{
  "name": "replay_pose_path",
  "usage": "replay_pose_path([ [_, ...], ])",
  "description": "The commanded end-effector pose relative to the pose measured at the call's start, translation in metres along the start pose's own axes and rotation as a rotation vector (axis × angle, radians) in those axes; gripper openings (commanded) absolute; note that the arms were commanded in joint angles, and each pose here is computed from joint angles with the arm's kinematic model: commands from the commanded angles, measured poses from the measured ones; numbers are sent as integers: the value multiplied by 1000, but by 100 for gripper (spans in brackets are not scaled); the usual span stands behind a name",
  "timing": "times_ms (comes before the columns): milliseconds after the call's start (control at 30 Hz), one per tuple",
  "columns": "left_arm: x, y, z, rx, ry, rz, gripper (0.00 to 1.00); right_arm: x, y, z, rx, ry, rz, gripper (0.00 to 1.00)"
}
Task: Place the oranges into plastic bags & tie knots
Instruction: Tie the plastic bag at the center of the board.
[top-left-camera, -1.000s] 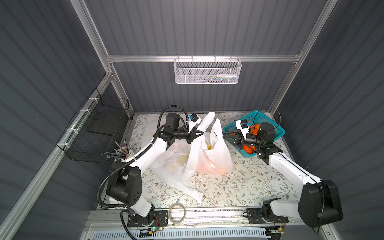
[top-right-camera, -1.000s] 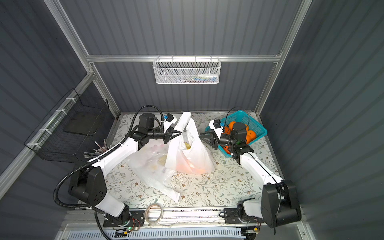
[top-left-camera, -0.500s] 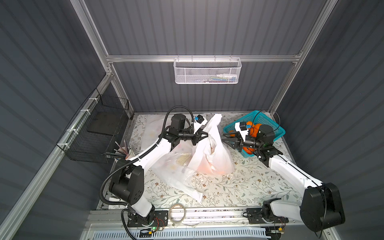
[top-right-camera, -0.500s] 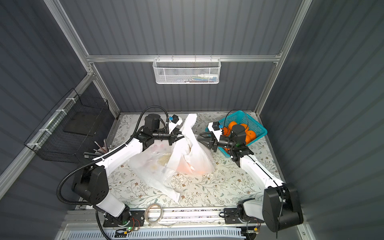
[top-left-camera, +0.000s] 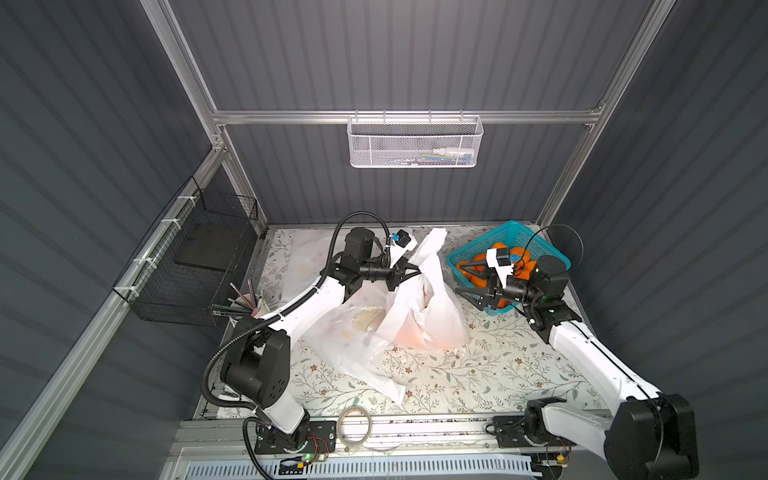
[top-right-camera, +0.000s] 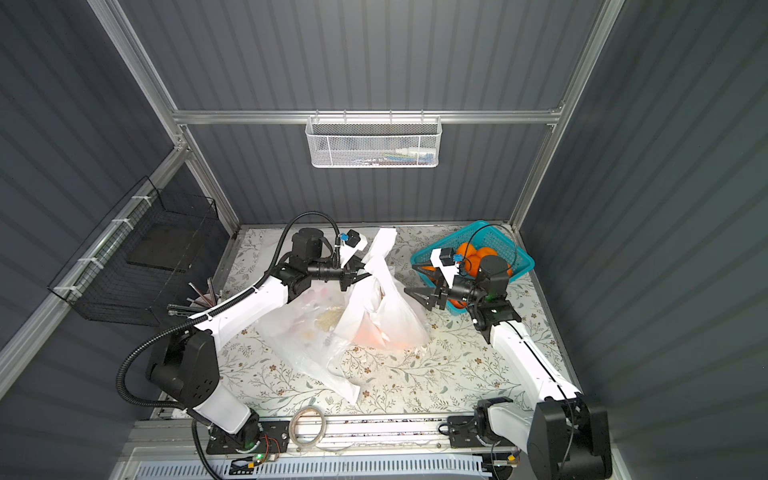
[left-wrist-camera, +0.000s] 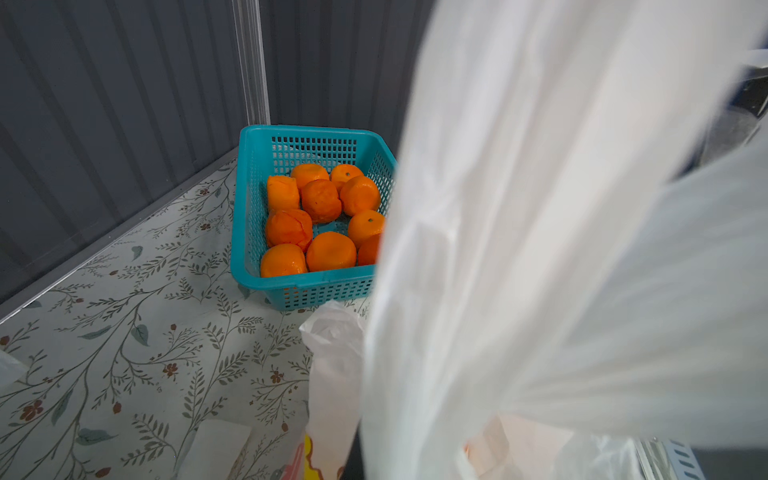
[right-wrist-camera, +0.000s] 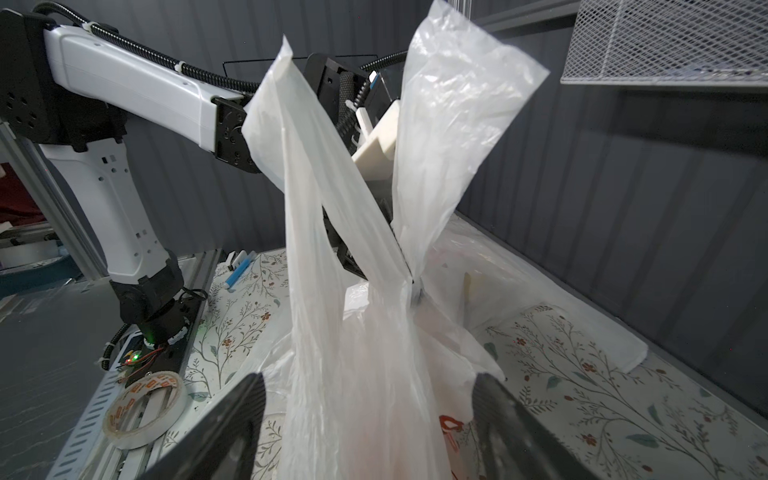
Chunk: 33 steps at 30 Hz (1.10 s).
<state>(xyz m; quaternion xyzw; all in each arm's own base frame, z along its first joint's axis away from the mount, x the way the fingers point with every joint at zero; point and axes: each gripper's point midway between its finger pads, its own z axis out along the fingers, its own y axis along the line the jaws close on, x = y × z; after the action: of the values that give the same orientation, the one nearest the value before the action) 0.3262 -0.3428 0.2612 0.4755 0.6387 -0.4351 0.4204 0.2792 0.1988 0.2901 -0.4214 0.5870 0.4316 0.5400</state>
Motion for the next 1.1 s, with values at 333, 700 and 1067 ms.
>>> replay_pose_path([
  [333, -7, -4, 5, 28, -13, 4, 0, 9, 5, 27, -99, 19, 38, 98],
  [700, -7, -3, 6, 36, -14, 2, 0, 14, 11, 41, -141, 46, 50, 99],
  [1067, -6, -4, 6, 37, -13, 0, 0, 18, 12, 66, -197, 49, 66, 93],
])
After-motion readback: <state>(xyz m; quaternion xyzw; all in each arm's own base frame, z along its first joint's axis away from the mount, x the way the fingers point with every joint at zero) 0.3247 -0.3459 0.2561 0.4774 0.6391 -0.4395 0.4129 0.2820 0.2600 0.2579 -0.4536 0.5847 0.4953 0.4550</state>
